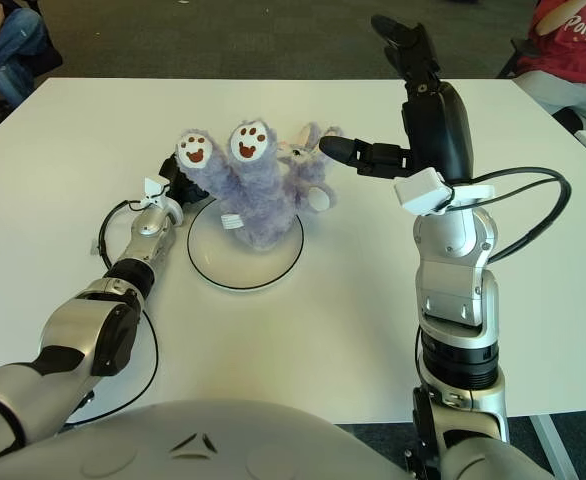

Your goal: Put the doll into the plate.

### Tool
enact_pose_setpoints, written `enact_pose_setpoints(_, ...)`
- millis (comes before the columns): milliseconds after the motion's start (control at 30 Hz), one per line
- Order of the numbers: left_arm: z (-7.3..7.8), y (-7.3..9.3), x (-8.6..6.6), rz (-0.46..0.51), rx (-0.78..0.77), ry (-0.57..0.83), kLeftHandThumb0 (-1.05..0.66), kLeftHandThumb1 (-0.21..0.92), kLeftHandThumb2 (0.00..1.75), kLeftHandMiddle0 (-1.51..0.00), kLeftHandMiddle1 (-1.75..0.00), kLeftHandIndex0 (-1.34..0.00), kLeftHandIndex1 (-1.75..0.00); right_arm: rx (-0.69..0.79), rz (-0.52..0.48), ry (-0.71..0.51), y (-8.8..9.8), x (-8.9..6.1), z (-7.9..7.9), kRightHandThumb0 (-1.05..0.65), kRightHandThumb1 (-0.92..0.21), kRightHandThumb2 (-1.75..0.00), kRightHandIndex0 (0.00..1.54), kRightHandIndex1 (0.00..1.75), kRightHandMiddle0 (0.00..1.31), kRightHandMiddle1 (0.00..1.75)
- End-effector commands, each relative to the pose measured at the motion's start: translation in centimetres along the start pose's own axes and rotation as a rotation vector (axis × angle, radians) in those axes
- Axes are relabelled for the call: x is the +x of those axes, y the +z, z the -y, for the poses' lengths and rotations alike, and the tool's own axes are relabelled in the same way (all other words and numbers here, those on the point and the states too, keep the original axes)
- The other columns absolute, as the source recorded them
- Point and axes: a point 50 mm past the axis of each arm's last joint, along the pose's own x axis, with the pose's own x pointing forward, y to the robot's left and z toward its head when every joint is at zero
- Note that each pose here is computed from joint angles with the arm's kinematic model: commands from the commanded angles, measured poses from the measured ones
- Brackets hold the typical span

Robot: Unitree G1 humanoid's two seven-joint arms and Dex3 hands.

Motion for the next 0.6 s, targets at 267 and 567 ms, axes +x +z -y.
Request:
enact_pose_setpoints(267,-0.6,-4.7,-3.6,-0.202,-0.035,0.033,-0.38,0.69,0.84,-0.96,-1.75,-0.33,-1.75,-0.057,-0.057,-0.127,-2.3,-0.5,0.8,-0.61,-0.36,-0.81,0.23,0.81,0.00,0.92)
enact_pose_setpoints(567,-0.9,-4.6,-3.5,-0.203,-0.019,0.051,-0.38,0.68,0.86,-0.99,-1.75,-0.34,-1.75,-0.111,-0.127,-0.252,-3.2,-1.1,0.6,-0.84,-0.77,-0.42,0.25,1.20,0.00,1.04)
